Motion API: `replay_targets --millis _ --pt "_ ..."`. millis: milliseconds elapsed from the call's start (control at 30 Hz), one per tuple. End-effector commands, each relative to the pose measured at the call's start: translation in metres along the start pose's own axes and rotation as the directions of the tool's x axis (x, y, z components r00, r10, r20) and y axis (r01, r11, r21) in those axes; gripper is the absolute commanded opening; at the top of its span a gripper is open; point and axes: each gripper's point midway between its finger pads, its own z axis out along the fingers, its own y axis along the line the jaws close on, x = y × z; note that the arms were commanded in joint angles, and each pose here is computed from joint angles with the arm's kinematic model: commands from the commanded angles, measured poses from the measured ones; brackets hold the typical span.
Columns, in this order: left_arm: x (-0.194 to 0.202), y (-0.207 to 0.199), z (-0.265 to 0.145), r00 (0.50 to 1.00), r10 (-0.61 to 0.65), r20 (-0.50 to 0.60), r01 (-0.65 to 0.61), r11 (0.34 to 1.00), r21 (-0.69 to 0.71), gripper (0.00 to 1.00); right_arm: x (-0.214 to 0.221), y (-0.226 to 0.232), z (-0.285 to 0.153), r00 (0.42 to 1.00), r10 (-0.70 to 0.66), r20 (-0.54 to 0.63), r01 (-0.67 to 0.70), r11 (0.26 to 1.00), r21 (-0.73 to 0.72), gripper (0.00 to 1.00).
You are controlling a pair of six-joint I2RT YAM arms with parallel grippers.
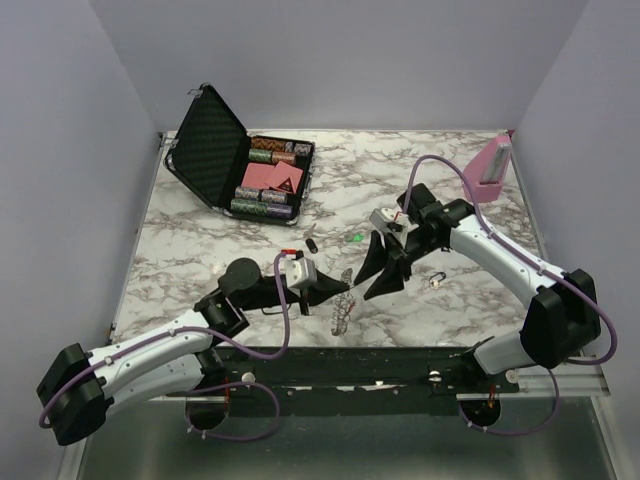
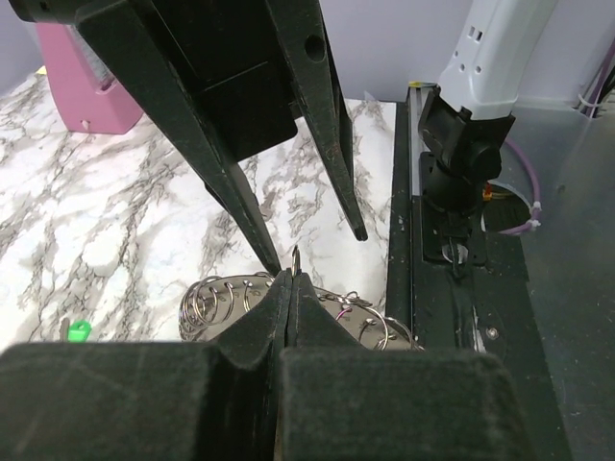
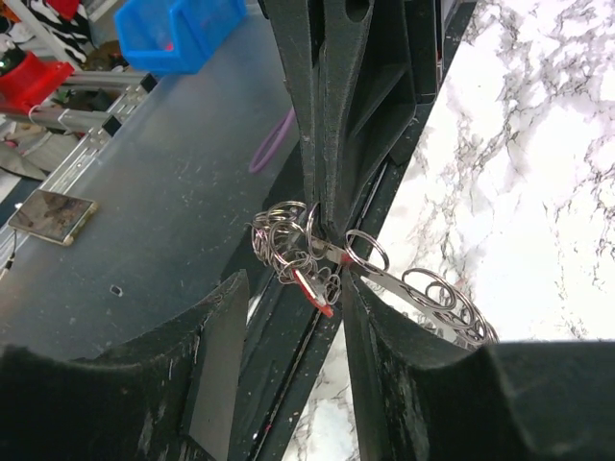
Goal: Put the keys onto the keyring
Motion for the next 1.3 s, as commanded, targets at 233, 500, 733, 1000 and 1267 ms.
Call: replay_targets --millis 233,500,733,1000,1267 --pt "-0.016 -0.005 0.003 0.997 -0.012 0.078 0.008 0.999 0.053 0.0 -0.035 0.012 0.005 0.988 -0.005 0.153 0.02 0.995 -0.096 0.51" --pt "-0.008 -0.001 0.006 0.996 -0.056 0.065 0.053 0.998 0.046 0.0 -0.038 0.014 0.005 0.987 -0.009 0.16 0.026 0.995 -0.101 0.43" --pt "-0.008 0.006 0.005 0.994 -0.087 0.064 0.086 0.996 0.021 0.0 -0.039 0.014 0.005 0.987 -0.003 0.159 0.02 0.994 -0.105 0.31" --pt "-0.002 0.006 0.006 0.995 -0.094 0.039 0.092 0.995 0.035 0.0 -0.039 0.014 0.006 0.988 0.012 0.156 0.006 0.993 -0.114 0.29" --pt "-0.003 0.013 0.006 0.995 -0.086 0.04 0.085 0.996 0.026 0.0 -0.037 0.015 0.01 0.988 0.049 0.144 -0.029 0.99 -0.137 0.14"
